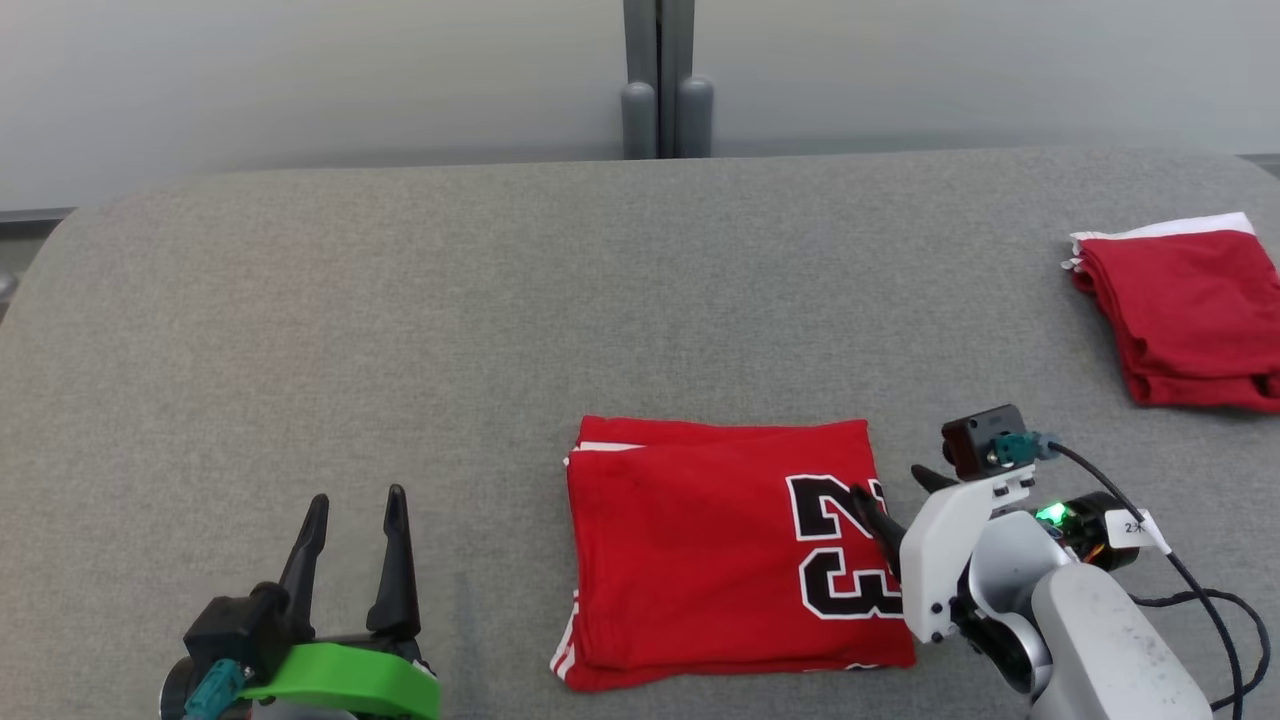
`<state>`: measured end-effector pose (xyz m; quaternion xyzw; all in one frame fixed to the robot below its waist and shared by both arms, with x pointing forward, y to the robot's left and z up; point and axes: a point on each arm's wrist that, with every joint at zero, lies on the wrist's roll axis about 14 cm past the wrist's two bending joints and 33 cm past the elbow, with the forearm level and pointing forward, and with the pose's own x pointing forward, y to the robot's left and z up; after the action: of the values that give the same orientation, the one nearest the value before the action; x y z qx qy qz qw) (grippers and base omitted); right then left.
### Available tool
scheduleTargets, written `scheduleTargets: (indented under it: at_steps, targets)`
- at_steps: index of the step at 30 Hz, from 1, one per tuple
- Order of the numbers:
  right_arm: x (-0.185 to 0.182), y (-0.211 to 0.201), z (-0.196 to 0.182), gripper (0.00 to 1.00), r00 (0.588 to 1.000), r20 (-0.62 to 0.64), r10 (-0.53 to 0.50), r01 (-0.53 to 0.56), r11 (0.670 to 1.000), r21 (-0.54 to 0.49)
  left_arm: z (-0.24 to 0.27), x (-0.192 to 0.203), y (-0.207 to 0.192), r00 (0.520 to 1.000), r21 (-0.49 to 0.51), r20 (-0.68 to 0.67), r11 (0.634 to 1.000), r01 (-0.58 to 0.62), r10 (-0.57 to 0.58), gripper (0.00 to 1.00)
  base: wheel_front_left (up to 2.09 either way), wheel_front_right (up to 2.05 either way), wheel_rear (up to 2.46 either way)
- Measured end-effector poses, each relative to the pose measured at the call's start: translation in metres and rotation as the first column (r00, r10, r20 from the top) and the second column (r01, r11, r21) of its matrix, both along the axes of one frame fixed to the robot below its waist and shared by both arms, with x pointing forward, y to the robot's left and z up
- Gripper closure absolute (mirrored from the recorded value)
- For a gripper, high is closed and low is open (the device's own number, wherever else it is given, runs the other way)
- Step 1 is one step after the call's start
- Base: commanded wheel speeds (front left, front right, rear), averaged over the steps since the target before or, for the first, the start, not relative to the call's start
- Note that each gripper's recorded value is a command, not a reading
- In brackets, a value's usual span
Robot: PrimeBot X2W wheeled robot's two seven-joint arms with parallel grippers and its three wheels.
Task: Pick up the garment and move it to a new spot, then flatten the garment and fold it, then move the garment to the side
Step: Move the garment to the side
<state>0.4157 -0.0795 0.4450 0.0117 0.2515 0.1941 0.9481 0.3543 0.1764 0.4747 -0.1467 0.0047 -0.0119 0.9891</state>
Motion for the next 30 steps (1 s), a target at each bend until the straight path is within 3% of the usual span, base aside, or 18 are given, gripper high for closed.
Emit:
scheduleTargets:
  at_steps: [8, 20, 21, 22, 25, 26, 30]
  targets:
    - [-0.018, 0.015, -0.04, 0.0, 0.983, -0.179, 0.052, -0.054, 0.999, -0.003, -0.005, -0.004, 0.011, 0.999, 0.003, -0.017, 0.999, -0.034, 0.034, 0.0, 0.0, 0.0, 0.0]
    - [-0.004, 0.022, -0.051, 0.0, 0.98, -0.192, 0.049, -0.051, 0.999, -0.005, -0.011, -0.002, 0.008, 0.999, 0.002, -0.038, 1.0, -0.027, 0.027, 0.0, 0.0, 0.0, 0.0]
    - [-0.002, 0.023, -0.051, 0.09, 0.98, -0.191, 0.048, -0.05, 0.999, -0.004, -0.012, -0.002, 0.008, 0.999, 0.003, -0.04, 1.0, -0.025, 0.025, 0.0, 0.0, 0.0, 0.0]
    - [-0.001, 0.024, -0.052, 0.51, 0.98, -0.193, 0.049, -0.05, 0.999, -0.004, -0.013, -0.001, 0.007, 0.999, 0.004, -0.041, 1.0, -0.024, 0.024, 0.0, 0.0, 0.0, 0.0]
    - [0.003, 0.026, -0.053, 0.95, 0.981, -0.185, 0.063, -0.069, 0.997, -0.024, -0.014, 0.002, 0.006, 0.999, 0.004, -0.045, 1.0, -0.019, 0.019, 0.0, 0.0, 0.0, 0.0]
    - [0.005, 0.027, -0.052, 1.0, 0.981, -0.18, 0.067, -0.073, 0.997, -0.026, -0.014, 0.003, 0.006, 0.999, 0.004, -0.044, 1.0, -0.018, 0.018, 0.0, 0.0, 0.0, 0.0]
    - [0.014, 0.023, -0.046, 1.0, 0.988, -0.141, 0.061, -0.066, 0.997, -0.027, -0.015, 0.007, 0.002, 0.999, 0.005, -0.048, 1.0, -0.005, 0.005, 0.0, 0.0, 0.0, 0.0]
